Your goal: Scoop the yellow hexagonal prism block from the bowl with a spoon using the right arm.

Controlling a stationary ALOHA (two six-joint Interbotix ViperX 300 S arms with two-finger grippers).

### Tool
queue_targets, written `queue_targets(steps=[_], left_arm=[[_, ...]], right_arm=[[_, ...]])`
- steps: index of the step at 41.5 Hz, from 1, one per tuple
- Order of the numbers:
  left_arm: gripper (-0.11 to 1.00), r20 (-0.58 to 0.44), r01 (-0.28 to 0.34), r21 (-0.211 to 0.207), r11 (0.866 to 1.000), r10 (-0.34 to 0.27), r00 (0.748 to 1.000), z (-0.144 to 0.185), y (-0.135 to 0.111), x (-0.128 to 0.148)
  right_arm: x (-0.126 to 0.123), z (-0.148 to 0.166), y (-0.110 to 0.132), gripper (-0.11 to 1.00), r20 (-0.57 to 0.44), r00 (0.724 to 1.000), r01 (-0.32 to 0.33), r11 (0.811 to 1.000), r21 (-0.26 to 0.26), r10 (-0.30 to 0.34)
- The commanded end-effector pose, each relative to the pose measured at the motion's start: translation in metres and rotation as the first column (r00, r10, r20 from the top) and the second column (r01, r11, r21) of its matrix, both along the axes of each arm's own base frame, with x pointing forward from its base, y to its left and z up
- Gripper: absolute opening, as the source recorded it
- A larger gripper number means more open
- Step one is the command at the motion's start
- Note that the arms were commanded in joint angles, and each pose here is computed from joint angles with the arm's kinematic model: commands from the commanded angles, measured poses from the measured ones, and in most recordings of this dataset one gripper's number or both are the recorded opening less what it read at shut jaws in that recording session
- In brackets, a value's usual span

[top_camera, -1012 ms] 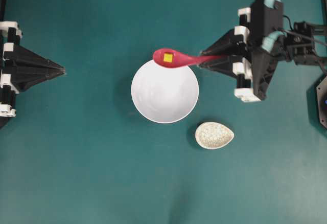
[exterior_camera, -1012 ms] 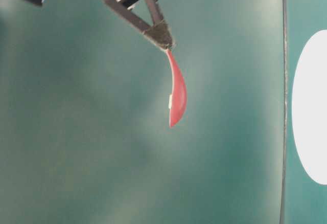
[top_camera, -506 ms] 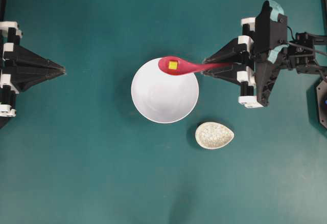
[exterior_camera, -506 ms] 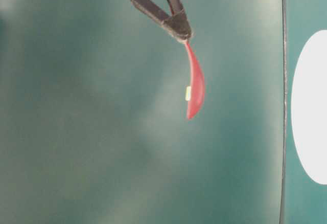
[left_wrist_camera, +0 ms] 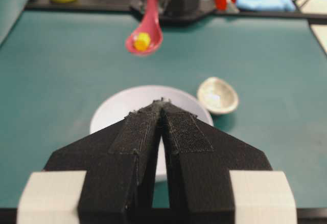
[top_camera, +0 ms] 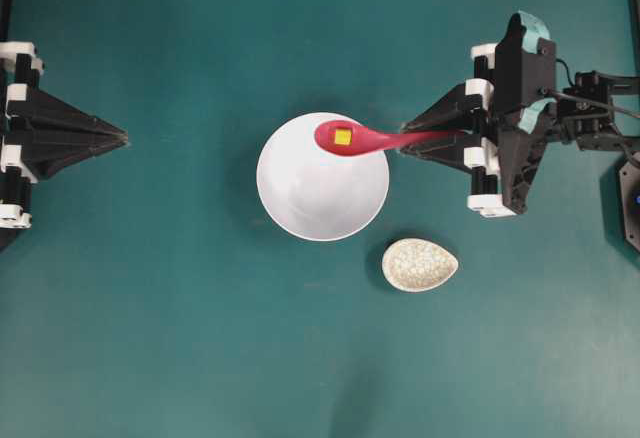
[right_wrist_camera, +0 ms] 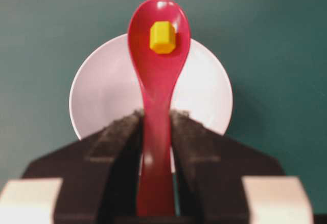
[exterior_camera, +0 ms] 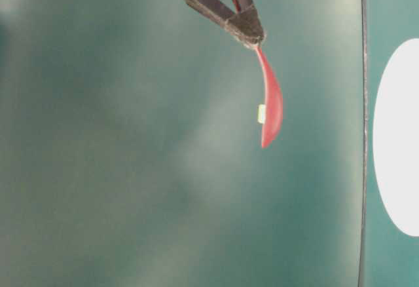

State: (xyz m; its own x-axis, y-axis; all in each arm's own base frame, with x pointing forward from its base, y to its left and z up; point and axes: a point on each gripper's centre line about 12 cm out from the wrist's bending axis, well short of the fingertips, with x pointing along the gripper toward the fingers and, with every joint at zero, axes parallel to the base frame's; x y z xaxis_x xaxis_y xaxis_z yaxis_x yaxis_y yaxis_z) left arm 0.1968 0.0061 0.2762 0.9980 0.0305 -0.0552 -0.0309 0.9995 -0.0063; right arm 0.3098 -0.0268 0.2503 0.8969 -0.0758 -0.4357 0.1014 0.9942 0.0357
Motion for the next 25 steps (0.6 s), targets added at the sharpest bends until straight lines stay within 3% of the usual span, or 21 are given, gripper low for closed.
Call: queue_targets(steps=[1,25], left_arm=[[0.02,0.021,-0.001,0.004,1.000,0.001,1.000,0.0099,0.0004,0.0032],[0.02,0.026,-0.001,0.005,1.000,0.001,1.000,0.0107,0.0003,0.0027]], right_arm=[[0.0023,0.0058,0.0006,0.25,0.027,1.000,-0.002,1.000,-0.004,0.002],[0.0032,0.0051,0.0009,0.25,0.026,1.000,-0.004,1.000,-0.006,0.004]])
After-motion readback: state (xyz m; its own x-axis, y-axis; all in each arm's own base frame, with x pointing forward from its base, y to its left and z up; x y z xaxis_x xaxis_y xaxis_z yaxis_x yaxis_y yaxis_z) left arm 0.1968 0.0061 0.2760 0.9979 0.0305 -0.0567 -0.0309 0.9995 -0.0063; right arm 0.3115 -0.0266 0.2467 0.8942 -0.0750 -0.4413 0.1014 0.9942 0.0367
